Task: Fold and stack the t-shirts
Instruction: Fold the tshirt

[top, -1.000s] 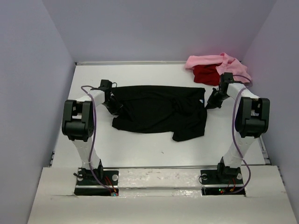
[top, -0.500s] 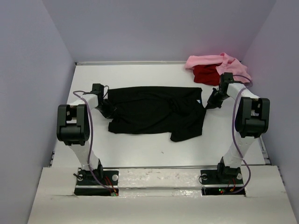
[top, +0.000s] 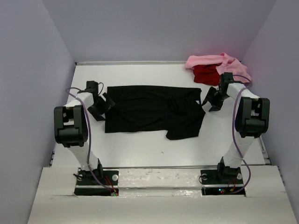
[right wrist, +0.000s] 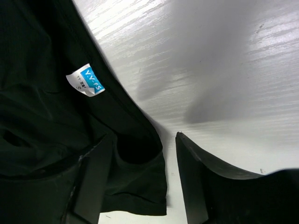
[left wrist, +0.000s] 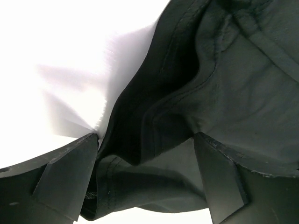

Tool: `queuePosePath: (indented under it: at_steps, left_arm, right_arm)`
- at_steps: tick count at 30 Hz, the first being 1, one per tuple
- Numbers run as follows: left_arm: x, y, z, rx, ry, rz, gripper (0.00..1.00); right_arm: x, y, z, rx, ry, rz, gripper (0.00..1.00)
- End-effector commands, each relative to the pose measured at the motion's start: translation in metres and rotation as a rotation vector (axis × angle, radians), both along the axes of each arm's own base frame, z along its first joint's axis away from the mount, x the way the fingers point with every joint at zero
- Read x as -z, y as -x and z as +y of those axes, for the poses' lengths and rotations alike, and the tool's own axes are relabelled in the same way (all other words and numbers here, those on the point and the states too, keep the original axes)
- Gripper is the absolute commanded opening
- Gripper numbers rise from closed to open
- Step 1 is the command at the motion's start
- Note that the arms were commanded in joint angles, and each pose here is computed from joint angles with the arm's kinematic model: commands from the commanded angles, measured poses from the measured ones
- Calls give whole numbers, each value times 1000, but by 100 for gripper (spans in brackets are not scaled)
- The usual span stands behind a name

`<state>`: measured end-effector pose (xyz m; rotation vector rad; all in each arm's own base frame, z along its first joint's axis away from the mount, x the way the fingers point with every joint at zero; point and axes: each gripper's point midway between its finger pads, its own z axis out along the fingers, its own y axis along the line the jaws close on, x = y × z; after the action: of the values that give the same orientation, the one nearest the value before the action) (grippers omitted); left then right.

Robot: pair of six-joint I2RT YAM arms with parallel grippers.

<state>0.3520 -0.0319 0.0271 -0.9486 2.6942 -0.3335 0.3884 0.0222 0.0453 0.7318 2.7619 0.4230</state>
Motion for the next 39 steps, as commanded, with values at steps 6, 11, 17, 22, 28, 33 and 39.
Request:
queuePosePath:
  at_steps: [6, 11, 17, 22, 28, 33, 39]
  left_arm:
    - [-10, 17, 16, 28, -87, -38, 99]
    - [-24, 25, 14, 58, -84, -65, 99]
    - [-46, 42, 9, 70, -68, -136, 99]
    - [-101, 43, -4, 145, -42, -406, 99]
    - [-128, 44, -36, 340, 77, -561, 99]
    - [-160, 40, -60, 563, 138, -718, 99]
    - [-219, 41, -74, 716, 133, -922, 99]
  right_arm:
    - [-29, -21, 4, -14, -24, -108, 68]
    - [-42, -14, 6, -22, -29, -127, 68]
    - [-63, 6, 20, -54, -92, -193, 68]
    - [-91, 24, 36, -93, -181, -299, 75]
    - [-96, 46, 42, -130, -188, -370, 100]
    - [-111, 49, 47, -138, -213, -416, 100]
    - [-122, 52, 50, -149, -231, -435, 100]
